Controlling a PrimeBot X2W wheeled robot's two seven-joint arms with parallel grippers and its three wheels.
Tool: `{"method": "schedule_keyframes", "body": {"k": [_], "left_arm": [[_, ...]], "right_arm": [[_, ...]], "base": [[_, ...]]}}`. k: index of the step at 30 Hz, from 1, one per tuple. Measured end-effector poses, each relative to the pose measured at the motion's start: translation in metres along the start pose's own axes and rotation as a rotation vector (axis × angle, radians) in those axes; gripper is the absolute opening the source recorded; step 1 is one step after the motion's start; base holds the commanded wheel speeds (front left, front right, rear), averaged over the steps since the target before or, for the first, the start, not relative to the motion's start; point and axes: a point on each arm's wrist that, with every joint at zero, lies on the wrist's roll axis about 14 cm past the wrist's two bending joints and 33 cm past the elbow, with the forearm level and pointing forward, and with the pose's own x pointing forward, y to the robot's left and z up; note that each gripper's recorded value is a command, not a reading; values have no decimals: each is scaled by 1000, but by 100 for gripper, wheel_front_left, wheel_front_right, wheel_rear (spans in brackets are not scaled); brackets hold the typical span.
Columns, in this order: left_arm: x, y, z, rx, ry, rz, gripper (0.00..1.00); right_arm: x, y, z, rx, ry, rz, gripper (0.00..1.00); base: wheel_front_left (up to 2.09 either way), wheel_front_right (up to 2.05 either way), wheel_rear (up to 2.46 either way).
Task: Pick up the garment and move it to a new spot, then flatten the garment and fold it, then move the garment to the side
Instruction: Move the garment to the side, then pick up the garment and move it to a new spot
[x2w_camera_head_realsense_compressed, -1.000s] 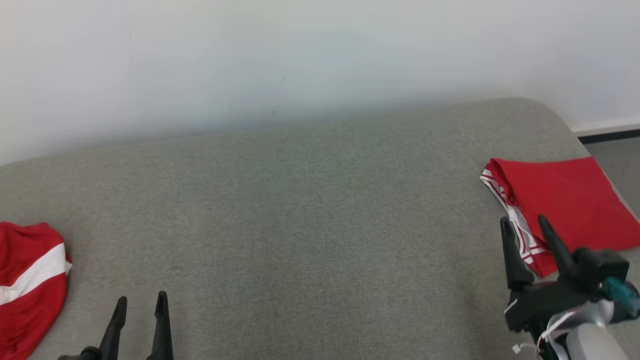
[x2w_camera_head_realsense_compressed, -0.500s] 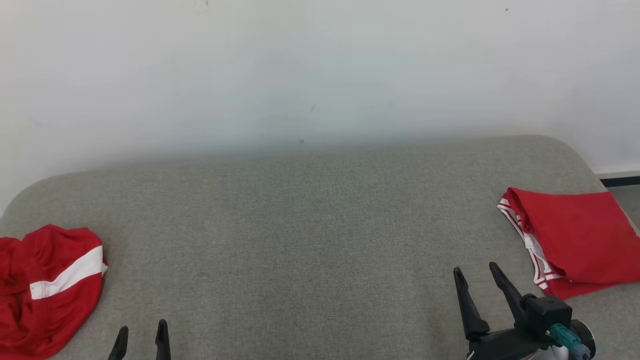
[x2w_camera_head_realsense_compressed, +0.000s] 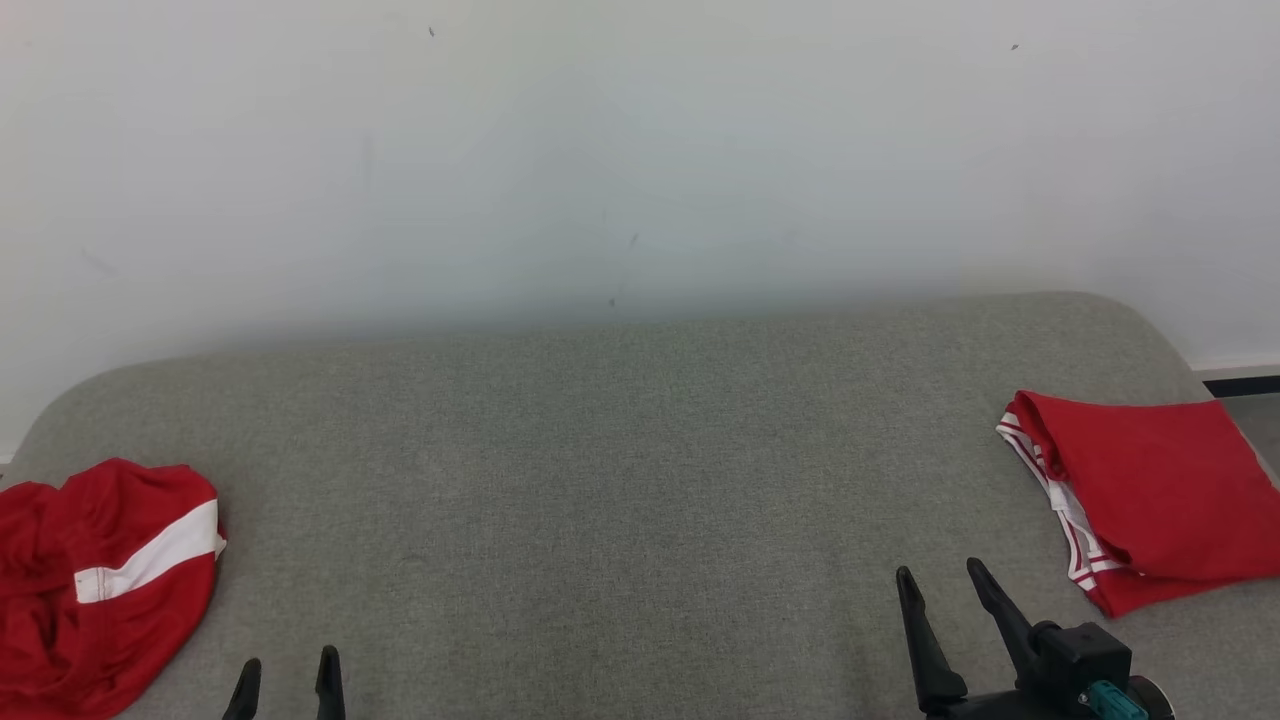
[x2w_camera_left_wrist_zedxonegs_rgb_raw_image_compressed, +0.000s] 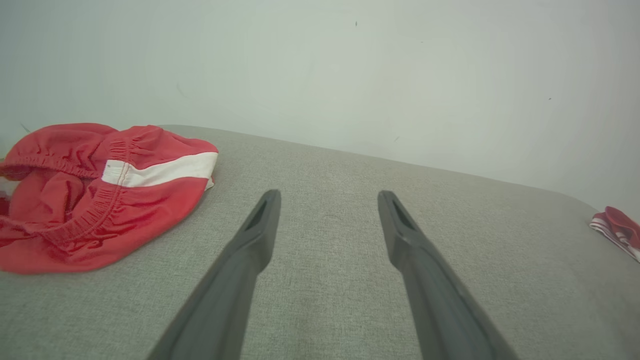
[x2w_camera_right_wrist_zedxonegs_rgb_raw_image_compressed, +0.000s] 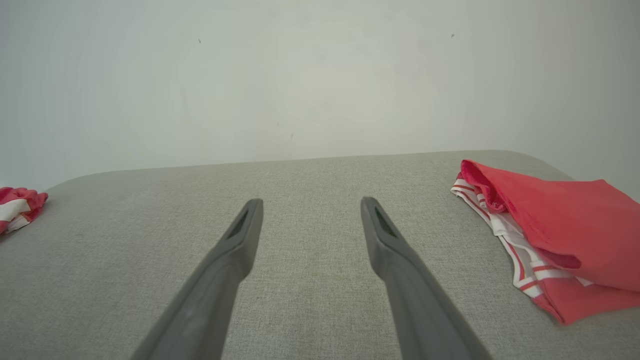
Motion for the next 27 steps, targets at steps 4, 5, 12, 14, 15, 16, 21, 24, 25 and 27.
{"method": "schedule_keyframes", "body": {"k": [4,5,12,14,15,16,21,24,25,27], "left_arm": [[1,-3,0,0,0,-8,100],[1,-3,0,1,0,-8,100],[1,-4,0,2,1,-7,100],[1,-4,-1,3,2,-6,100],[1,-4,-1,2,2,-5,100],[1,-3,0,2,1,-3,100],[-2,0,1,6,-5,12,100],[-3,6,7,16,-21,30,100],[-5,9,8,20,-26,39,100],[-8,17,12,27,-36,61,100]], "right_arm": [[1,-1,2,-10,-1,-1,100],[1,-1,2,-11,-1,-2,100],[3,-3,3,-16,-4,-8,100],[4,-3,4,-18,-7,-9,100],[4,-3,5,-18,-10,-10,100],[5,-3,5,-21,-11,-9,100],[8,0,6,-20,-11,-2,100],[12,8,4,-19,-4,23,100],[14,12,4,-19,-3,33,100],[18,22,2,-16,1,62,100]], "base": [[0,0,0],[0,0,0],[0,0,0],[0,0,0],[0,0,0],[0,0,0],[0,0,0],[0,0,0],[0,0,0],[0,0,0]]}}
